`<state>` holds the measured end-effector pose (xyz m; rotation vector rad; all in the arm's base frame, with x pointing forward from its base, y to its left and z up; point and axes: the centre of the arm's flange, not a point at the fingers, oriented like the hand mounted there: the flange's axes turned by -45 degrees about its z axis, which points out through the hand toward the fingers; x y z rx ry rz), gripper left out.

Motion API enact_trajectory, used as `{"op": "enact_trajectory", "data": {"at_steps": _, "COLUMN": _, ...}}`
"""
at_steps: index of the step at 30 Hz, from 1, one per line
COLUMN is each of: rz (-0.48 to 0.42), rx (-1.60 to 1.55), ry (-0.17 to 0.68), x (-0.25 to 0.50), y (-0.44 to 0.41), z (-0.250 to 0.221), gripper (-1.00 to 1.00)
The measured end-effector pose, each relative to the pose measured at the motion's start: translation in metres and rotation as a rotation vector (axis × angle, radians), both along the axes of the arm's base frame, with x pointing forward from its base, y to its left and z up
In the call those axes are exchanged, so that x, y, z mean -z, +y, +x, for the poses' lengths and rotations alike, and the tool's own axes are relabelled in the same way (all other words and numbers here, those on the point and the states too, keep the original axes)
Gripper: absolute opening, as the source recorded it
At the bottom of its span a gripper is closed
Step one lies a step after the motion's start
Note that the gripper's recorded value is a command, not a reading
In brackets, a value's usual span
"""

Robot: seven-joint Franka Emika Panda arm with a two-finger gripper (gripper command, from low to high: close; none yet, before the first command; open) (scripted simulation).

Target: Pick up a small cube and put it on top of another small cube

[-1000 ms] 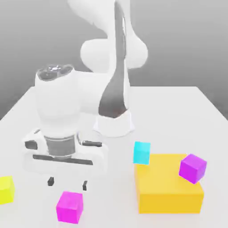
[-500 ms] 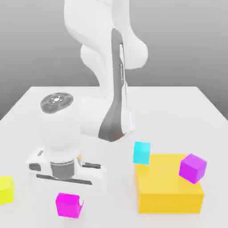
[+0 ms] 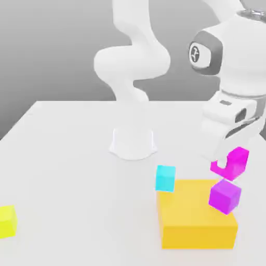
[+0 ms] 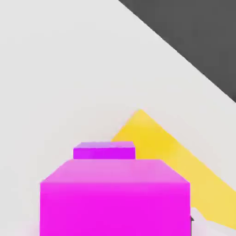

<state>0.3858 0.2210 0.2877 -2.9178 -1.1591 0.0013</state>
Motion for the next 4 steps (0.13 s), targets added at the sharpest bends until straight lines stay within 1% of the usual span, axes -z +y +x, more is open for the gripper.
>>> {"op": "enact_trajectory", "data": {"at_steps": 1, "rz": 0.000, "rx": -0.002, "ry": 0.000, "x": 0.0123, "y": 0.0003, "z": -0.0009, "gripper": 1.00}}
{"op": "enact_trajectory", "data": {"at_steps": 4, "rz": 0.000, "rx": -0.002, "ry": 0.000, "x": 0.0123, "y": 0.0003, "z": -0.0010, "gripper": 1.00}}
